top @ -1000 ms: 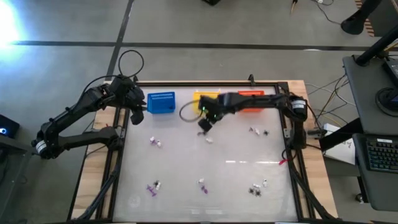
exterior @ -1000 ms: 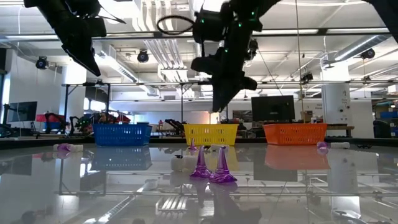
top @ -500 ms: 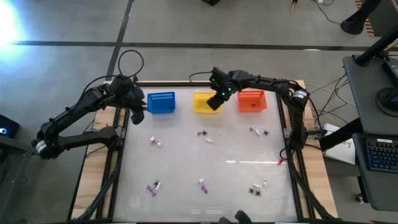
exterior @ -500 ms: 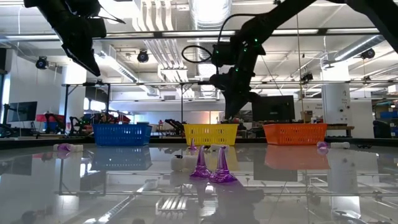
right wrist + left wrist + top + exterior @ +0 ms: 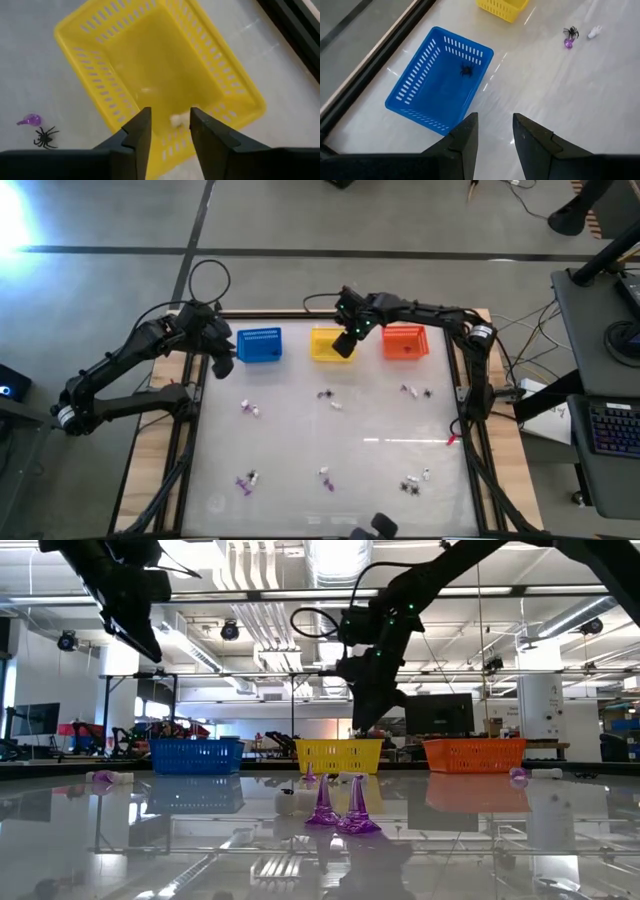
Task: Sort Halloween decoration
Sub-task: Put the white skeleton toy into the yellow bin, then put the black spider toy into the blue bin
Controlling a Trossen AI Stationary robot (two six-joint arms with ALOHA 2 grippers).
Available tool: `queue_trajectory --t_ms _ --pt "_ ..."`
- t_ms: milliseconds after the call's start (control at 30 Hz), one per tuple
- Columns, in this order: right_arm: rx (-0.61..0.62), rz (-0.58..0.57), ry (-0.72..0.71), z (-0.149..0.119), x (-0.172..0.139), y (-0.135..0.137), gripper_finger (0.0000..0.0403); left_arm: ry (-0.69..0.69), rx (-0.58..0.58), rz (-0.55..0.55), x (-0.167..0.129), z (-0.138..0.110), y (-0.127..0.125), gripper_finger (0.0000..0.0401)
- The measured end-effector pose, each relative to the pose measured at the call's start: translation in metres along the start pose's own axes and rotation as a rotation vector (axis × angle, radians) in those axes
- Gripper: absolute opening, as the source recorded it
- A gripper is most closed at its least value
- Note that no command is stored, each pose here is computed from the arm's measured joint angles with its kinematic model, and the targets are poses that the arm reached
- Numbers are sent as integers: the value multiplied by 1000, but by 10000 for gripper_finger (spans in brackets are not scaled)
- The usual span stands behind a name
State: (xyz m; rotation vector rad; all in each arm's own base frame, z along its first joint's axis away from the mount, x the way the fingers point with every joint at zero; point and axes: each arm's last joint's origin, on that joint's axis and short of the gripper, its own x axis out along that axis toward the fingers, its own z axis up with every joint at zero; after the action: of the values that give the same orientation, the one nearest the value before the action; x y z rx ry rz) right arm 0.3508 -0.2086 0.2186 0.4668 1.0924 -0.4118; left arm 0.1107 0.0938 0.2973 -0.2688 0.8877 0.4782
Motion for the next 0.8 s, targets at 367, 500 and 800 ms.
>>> queue_trajectory --t_ms 367,500,800 --pt "-103 -5 65 16 -53 8 148 -10 -60 -1 15 12 4 105" --pt "-125 -1 83 19 -71 11 148 -25 -80 -27 28 22 6 105" --pt "-151 280 136 11 -65 37 139 15 -16 -33 40 31 10 105"
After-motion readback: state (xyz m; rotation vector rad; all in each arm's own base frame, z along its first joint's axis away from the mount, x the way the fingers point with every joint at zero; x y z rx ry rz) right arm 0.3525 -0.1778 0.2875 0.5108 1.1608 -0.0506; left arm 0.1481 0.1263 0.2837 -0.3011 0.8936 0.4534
